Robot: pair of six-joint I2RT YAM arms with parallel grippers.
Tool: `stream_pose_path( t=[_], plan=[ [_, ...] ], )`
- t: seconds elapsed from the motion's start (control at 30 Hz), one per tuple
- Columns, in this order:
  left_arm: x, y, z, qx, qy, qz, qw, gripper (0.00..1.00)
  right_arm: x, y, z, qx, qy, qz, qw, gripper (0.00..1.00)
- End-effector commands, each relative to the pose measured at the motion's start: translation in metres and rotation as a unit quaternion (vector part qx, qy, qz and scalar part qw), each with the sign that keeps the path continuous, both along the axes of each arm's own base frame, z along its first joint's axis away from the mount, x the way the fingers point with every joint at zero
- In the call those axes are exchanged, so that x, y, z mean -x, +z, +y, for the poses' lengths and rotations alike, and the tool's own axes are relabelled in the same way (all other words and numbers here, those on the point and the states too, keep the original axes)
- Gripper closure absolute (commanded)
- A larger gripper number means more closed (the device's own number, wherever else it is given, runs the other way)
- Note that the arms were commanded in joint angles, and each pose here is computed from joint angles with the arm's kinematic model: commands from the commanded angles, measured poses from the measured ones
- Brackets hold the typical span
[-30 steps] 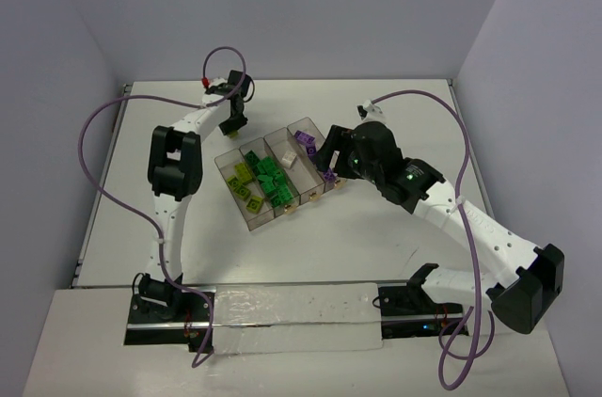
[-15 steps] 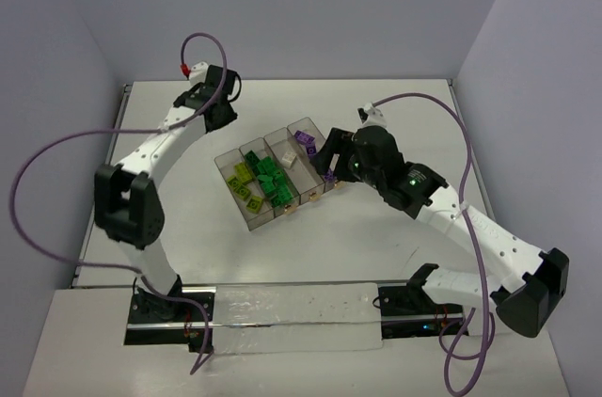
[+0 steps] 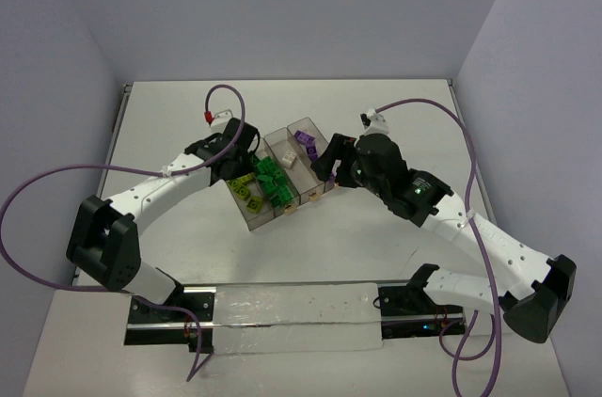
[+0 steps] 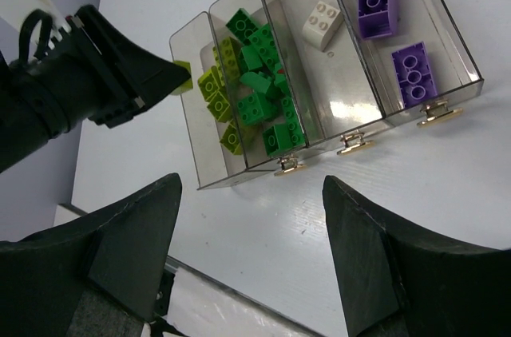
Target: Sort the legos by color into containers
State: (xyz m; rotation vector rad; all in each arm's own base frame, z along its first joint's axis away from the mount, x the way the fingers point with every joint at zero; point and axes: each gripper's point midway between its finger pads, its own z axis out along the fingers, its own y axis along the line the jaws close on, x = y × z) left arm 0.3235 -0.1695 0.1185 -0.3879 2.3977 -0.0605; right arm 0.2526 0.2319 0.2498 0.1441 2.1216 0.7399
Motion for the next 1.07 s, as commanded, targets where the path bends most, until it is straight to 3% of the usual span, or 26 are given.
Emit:
stream_pose_path(
  t=[0.0,0.1,0.27,0.37,0.57,0.77,1.03],
  plan=[
    [0.004,0.007,-0.013,0.044,0.001,-0.018,0.999,0.56,0.003,0.012,-0.006,-0.013,-0.012,-0.019,1.0,0.21],
    [0.006,0.003,-0.013,0.039,-0.001,-0.011,0.999,0.29,0.003,0.011,-0.005,-0.012,-0.011,-0.018,1.0,0.21],
    [0.005,0.008,-0.012,0.03,-0.003,-0.012,0.999,0.08,0.003,0.012,-0.007,-0.006,-0.014,-0.019,1.0,0.21],
    [0.002,0.029,-0.008,0.026,-0.004,-0.034,0.999,0.07,0.001,0.014,-0.012,0.005,-0.022,-0.024,0.999,0.18],
    [-0.002,0.102,0.01,0.01,-0.016,-0.125,0.992,0.07,-0.008,0.011,-0.044,0.078,-0.084,-0.026,0.993,0.0],
    [0.01,0.175,0.028,0.033,-0.028,-0.224,0.974,0.07,-0.017,0.008,-0.072,0.143,-0.142,-0.025,0.979,0.0],
    [0.03,0.219,0.051,0.047,-0.02,-0.289,0.956,0.06,-0.016,-0.002,-0.078,0.153,-0.157,-0.012,0.976,0.0]
  ],
)
